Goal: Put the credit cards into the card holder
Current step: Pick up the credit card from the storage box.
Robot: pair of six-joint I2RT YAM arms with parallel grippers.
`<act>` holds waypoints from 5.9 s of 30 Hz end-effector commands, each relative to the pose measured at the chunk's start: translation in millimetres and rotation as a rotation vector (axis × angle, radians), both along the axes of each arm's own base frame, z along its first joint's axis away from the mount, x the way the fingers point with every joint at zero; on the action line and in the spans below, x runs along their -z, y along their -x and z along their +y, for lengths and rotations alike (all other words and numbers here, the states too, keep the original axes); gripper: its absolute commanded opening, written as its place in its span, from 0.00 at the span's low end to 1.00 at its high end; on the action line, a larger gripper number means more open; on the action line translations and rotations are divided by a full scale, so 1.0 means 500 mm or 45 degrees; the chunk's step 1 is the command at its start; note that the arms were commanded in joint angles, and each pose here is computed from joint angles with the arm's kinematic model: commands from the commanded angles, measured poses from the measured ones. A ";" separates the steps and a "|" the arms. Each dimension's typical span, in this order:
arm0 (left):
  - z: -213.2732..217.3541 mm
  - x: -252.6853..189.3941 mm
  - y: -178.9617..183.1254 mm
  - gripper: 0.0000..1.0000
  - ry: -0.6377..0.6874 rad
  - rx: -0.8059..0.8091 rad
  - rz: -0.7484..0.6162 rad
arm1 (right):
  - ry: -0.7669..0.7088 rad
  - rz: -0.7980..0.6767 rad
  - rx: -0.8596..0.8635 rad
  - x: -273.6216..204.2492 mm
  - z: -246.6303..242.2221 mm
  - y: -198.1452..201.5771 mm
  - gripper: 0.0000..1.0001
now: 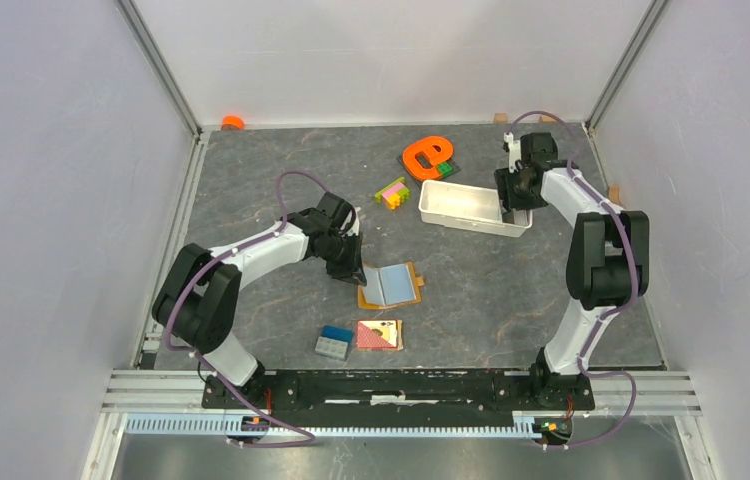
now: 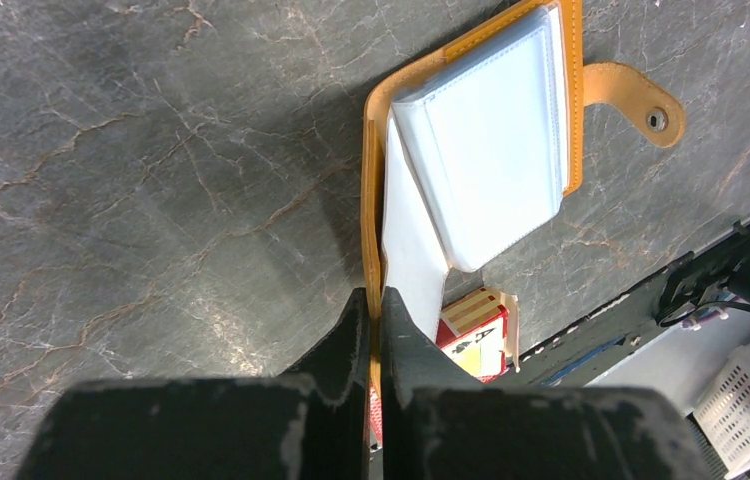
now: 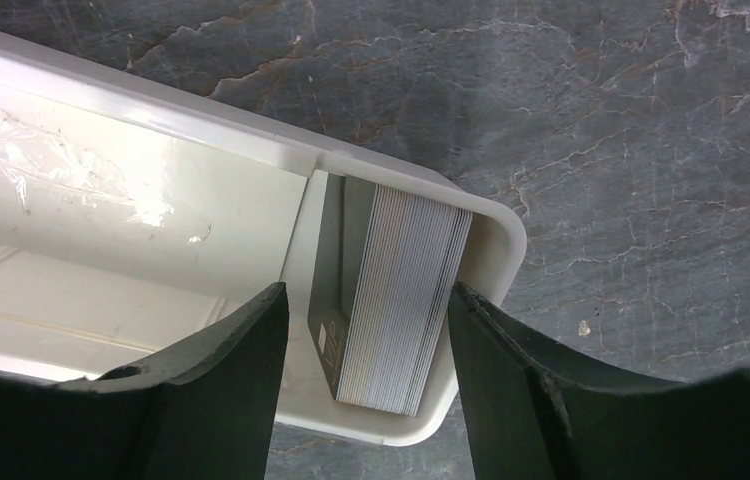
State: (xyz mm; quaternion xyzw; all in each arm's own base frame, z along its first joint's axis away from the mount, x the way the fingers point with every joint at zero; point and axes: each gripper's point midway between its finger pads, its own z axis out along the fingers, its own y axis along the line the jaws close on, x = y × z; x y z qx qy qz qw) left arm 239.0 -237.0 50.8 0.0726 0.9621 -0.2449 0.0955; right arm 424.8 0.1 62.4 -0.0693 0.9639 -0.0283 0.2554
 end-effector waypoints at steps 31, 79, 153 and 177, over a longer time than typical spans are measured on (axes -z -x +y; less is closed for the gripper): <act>-0.014 -0.028 -0.020 0.02 0.045 0.052 -0.063 | -0.096 -0.001 0.097 -0.009 0.017 -0.021 0.63; -0.017 -0.032 -0.019 0.02 0.058 0.057 -0.063 | -0.155 -0.069 0.072 -0.073 0.023 -0.018 0.46; -0.134 -0.387 0.003 0.75 0.949 0.175 -0.607 | -1.234 -0.479 -0.650 -0.363 0.497 0.308 0.00; -0.182 -0.441 0.032 0.11 1.242 0.252 -0.553 | -1.464 -0.409 -0.779 -0.410 0.518 0.383 0.01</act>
